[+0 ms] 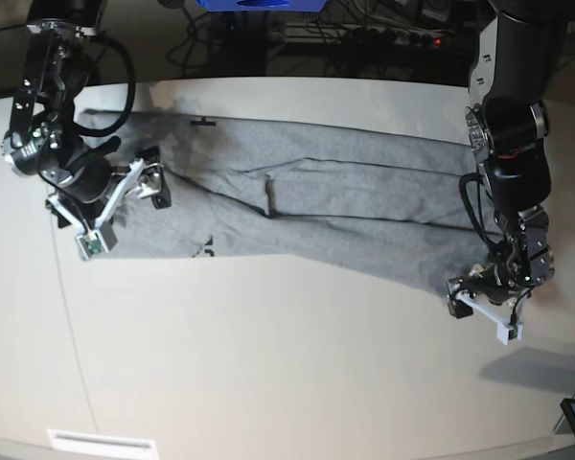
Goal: Fold the T-shirt properly
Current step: 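Move the left gripper to the shirt's opposite end and grasp the edge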
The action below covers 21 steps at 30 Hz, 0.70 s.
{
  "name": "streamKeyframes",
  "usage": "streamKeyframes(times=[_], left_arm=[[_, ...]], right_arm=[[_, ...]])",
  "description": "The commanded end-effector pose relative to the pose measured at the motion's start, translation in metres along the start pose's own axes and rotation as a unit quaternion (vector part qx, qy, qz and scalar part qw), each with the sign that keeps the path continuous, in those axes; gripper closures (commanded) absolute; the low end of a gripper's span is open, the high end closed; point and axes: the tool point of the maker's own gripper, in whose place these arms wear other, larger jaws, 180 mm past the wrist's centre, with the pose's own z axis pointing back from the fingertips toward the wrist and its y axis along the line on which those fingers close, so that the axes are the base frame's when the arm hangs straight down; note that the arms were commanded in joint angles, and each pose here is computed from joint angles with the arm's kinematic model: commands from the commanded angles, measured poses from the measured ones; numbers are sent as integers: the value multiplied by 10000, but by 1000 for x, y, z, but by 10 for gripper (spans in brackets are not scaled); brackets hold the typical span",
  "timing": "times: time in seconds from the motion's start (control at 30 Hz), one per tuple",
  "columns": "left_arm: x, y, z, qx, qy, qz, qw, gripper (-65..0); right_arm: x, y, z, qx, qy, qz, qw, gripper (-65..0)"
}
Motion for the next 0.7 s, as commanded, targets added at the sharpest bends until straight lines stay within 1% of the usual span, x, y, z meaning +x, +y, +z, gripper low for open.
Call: streamKeyframes(times=[0.0,0.1,0.13,0.2,0.3,0.33,0.5,0.57,0.63,0.67], left_arm=[[8,2,3,3,8,-10,10000,-504],[7,2,3,-4,32,-9,10000,-495],[7,0,3,-18,33,-12,10000,-467],[7,0,2,-26,35,-11,10000,-354],[7,-1,2,-33,36,-10,10000,-136],[7,-1,2,-33,28,-10,10000,-104],[8,2,3,-3,16,-17,10000,-107],[18,1,6,5,-108,-82,9999,-69],[23,2,11,34,-230,-181,9996,-2],[27,2,14,48,-319,-241,9992,0]], right_arm=[[16,-1,5,-9,-278,78,9996,-580],[16,-1,5,-10,-285,80,9996,-580],[16,-1,5,-10,-285,80,9996,-580],[16,-1,5,-10,-285,80,9996,-580],[16,-1,5,-10,-285,80,9996,-580],[16,-1,5,-10,-285,80,9996,-580],[16,-1,5,-10,-285,80,9996,-580],[16,-2,5,-9,-279,76,9996,-580],[16,-2,5,-9,-279,76,9996,-580],[16,-2,5,-9,-279,76,9996,-580]])
